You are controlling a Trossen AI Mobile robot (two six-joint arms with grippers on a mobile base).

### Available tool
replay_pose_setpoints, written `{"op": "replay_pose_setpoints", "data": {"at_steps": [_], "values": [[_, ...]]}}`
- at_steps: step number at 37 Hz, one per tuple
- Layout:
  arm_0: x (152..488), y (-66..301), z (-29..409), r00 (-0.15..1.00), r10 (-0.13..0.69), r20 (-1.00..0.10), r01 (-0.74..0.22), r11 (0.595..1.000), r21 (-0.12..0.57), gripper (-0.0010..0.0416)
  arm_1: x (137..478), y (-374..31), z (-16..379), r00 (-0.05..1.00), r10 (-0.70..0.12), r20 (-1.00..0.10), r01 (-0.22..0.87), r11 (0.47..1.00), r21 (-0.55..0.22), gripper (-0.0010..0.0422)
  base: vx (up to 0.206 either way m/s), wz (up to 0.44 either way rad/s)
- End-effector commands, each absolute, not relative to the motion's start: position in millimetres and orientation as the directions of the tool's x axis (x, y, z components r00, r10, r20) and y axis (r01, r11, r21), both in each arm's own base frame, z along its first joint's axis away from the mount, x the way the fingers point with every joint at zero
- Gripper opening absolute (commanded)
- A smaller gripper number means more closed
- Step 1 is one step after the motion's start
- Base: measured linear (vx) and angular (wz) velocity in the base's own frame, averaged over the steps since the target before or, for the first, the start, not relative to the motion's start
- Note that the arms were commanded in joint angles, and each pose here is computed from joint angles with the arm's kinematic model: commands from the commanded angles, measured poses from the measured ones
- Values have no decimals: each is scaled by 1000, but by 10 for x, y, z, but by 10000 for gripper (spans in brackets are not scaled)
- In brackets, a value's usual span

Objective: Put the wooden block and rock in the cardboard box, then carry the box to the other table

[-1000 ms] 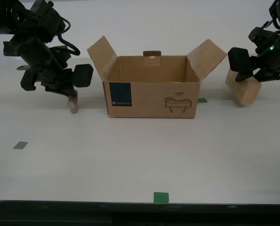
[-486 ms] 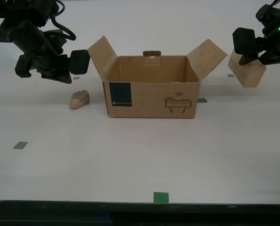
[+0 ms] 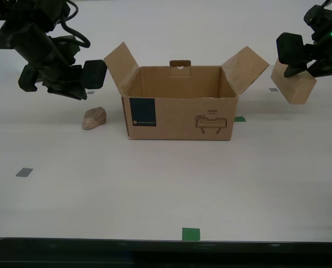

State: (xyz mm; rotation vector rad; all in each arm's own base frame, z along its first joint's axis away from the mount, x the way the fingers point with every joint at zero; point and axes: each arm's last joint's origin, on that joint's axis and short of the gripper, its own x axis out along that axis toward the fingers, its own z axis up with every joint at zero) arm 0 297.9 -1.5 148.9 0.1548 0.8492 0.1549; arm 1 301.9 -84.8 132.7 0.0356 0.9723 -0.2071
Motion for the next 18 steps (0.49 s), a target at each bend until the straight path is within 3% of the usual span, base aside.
{"op": "replay_pose_setpoints", "data": {"at_steps": [1, 12, 18], "values": [[2983, -14, 1492, 654, 196, -731, -73, 978, 196, -1, 3020, -844, 1326, 544, -160, -824, 235, 971, -34, 104, 0, 0], [2983, -14, 1492, 654, 196, -731, -73, 978, 196, -1, 3043, -819, 1344, 550, -156, -821, 335, 941, 45, 243, 0, 0], [2983, -14, 1492, 654, 196, -731, -73, 978, 196, -1, 3044, -810, 1343, 550, -155, -821, 434, 893, 122, 285, 0, 0]]}}
